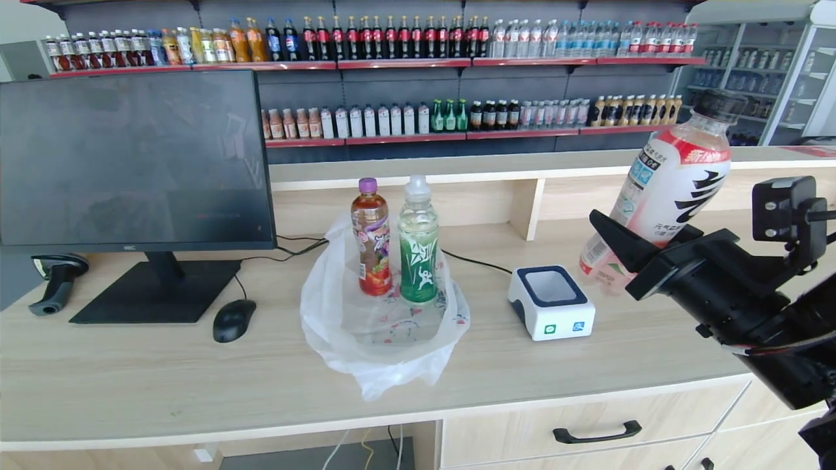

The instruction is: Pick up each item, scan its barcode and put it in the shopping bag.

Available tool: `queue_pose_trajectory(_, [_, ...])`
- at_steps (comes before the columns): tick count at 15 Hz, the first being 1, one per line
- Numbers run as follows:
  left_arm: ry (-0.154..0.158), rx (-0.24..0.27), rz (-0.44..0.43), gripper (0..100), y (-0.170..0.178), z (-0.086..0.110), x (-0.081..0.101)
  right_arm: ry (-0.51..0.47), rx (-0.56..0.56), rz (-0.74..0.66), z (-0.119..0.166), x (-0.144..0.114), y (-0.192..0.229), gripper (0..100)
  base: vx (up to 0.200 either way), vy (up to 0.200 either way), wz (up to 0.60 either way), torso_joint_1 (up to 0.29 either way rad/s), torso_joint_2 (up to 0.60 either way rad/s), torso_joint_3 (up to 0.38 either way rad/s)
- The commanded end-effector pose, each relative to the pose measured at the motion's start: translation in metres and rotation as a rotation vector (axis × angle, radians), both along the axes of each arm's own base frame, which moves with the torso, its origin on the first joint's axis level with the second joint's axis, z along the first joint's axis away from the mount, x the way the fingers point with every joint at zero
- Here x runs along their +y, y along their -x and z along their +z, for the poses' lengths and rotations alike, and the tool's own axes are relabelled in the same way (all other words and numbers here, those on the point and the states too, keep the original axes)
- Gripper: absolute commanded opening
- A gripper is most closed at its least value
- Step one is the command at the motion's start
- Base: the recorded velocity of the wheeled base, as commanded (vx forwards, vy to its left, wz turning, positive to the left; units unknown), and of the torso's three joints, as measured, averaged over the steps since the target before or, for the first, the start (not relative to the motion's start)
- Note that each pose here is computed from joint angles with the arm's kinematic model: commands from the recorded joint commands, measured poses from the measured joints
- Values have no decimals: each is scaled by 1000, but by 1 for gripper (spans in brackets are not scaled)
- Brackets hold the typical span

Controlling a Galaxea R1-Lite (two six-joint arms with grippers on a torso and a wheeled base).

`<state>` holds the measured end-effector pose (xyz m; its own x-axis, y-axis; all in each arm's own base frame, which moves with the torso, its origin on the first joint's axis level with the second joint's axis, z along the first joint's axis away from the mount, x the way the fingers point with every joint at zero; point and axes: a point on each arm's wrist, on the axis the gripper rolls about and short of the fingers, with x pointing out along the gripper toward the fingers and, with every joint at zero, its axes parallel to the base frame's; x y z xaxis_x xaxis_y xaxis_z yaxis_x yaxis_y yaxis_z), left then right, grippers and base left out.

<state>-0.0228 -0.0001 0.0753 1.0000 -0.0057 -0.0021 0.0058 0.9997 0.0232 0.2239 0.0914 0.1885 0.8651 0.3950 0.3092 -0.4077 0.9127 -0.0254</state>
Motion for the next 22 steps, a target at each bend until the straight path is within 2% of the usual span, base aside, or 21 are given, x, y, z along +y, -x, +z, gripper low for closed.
queue_pose_trajectory(1, [0,-1,0,100,0,0,0,4,5,1,-2,1,-2,0,0,200,0,-2,2,-2])
queue_pose_trajectory(5, [0,-1,0,100,0,0,0,3,9,0,-2,1,-2,0,0,0,0,0,0,0])
queue_pose_trajectory(9, [0,-1,0,100,0,0,0,7,17,3,-4,1,-1,0,0,0,600,1,0,1])
queue_pose_trajectory(15, [0,-1,0,100,0,0,0,10,24,6,-7,2,-4,0,0,0,0,0,0,0])
queue_pose_trajectory(18, [0,-1,0,100,0,0,0,23,47,21,-13,8,-10,0,0,0,0,0,0,0])
queue_pose_trajectory(22, [0,-1,0,100,0,0,0,52,106,112,-32,37,-15,0,0,0,0,0,0,0])
